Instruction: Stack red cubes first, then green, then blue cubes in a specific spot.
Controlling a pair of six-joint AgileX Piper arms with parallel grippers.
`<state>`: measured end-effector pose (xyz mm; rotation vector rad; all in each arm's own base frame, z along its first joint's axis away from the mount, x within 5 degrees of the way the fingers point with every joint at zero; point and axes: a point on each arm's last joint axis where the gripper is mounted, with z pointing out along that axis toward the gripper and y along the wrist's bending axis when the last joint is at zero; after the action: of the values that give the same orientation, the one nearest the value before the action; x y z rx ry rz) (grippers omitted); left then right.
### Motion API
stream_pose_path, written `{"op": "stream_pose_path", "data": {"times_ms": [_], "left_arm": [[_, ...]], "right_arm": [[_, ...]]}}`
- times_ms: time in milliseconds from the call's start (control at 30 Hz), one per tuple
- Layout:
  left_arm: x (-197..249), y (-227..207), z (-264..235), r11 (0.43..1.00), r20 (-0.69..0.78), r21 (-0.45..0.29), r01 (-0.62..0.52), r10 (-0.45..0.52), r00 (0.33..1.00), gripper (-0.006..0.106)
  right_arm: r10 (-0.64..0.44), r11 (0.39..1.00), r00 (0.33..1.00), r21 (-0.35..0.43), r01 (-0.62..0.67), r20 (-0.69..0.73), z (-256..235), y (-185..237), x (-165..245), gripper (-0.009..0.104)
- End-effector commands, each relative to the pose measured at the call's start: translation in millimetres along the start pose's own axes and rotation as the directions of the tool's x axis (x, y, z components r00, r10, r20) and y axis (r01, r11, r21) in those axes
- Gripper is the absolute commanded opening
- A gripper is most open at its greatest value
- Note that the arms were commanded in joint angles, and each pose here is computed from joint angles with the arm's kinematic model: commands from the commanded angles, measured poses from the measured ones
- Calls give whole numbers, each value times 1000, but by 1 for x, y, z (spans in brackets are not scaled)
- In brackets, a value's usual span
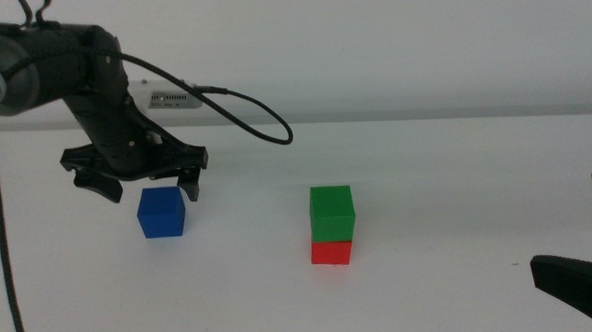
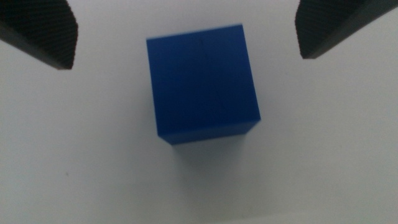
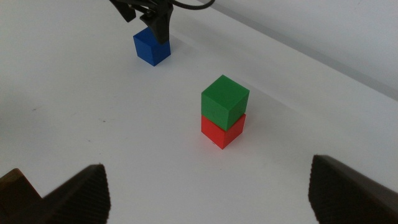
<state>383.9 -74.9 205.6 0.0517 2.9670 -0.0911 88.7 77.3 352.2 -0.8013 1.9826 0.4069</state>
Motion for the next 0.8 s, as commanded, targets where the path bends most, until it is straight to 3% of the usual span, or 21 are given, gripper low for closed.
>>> {"op": "stream_pose_path", "data": {"times_ms": [0,567,767], "left_arm": [[-4,-2,3,1000,24,-4,21,-20,1000,94],[-7,2,40,998,-15,-48,41,-42,999,94],[-8,1,49,998,-24,-36,52,-52,998,87]], "right_arm": [[-7,1000,1000,4,7,7,0,0,1,85],[-7,1000,1000,4,7,7,0,0,1,85],[-7,1000,1000,4,7,7,0,0,1,85]]}}
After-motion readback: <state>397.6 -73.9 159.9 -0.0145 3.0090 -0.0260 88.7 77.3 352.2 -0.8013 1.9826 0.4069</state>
